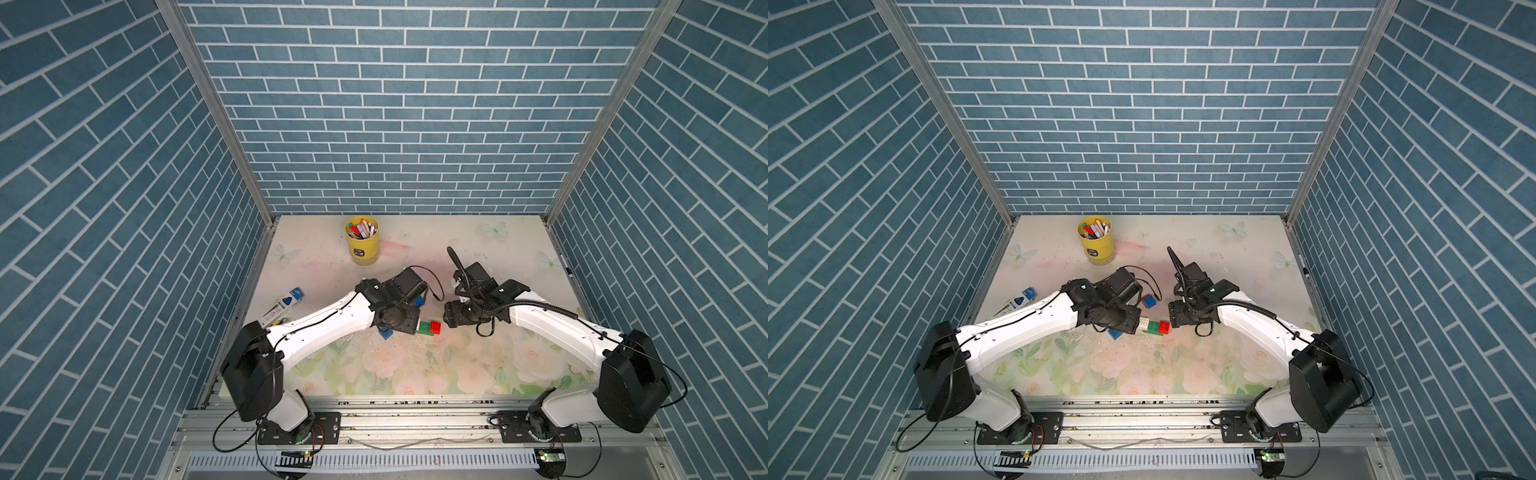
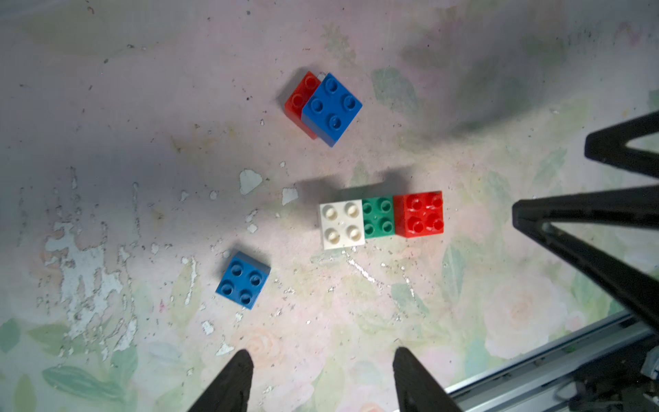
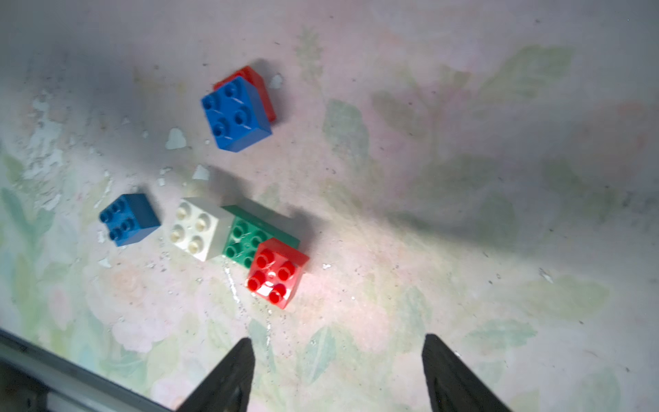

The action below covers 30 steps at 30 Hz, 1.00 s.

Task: Assemble the letter y with lego
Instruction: Pick up the lego brick from the center of the board.

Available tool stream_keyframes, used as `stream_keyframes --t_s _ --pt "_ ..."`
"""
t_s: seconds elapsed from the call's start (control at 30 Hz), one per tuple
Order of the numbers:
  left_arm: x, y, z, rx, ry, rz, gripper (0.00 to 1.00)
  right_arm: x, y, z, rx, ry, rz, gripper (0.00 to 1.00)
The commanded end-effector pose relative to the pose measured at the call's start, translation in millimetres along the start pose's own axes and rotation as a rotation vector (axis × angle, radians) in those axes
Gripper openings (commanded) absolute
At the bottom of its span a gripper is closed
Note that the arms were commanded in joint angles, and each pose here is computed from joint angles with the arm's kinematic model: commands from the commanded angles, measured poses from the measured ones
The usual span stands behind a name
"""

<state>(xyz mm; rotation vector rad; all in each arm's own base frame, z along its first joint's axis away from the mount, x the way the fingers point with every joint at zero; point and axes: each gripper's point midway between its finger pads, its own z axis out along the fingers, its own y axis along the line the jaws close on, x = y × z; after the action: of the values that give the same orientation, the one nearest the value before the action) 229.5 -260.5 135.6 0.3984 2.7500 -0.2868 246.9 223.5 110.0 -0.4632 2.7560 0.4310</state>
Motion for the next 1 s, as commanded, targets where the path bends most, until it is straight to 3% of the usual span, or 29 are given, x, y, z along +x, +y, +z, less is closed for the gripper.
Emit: stream_keyframes --t_s 0.0,0.23,0.5,0.97 --pt "6.2 17.0 -8.1 -0.015 -0.032 -0.019 0.69 -6.9 23.6 -1.3 -0.117 0.023 -0.127 0.78" --pt "20.4 44.0 -22.2 -0.005 -0.076 -0.084 0.70 -14.2 48.0 14.0 -0.238 0.061 -0.198 0.78" --pt "34.8 74.8 -23.1 -0.014 -0.069 -0.185 0.70 -11.8 56.0 46.6 -0.244 0.159 -0.277 0.78" --pt "41.9 83.9 -11.4 -0.030 -0.034 -0.222 0.69 7.8 74.6 76.8 -0.266 0.302 -0.337 0.73"
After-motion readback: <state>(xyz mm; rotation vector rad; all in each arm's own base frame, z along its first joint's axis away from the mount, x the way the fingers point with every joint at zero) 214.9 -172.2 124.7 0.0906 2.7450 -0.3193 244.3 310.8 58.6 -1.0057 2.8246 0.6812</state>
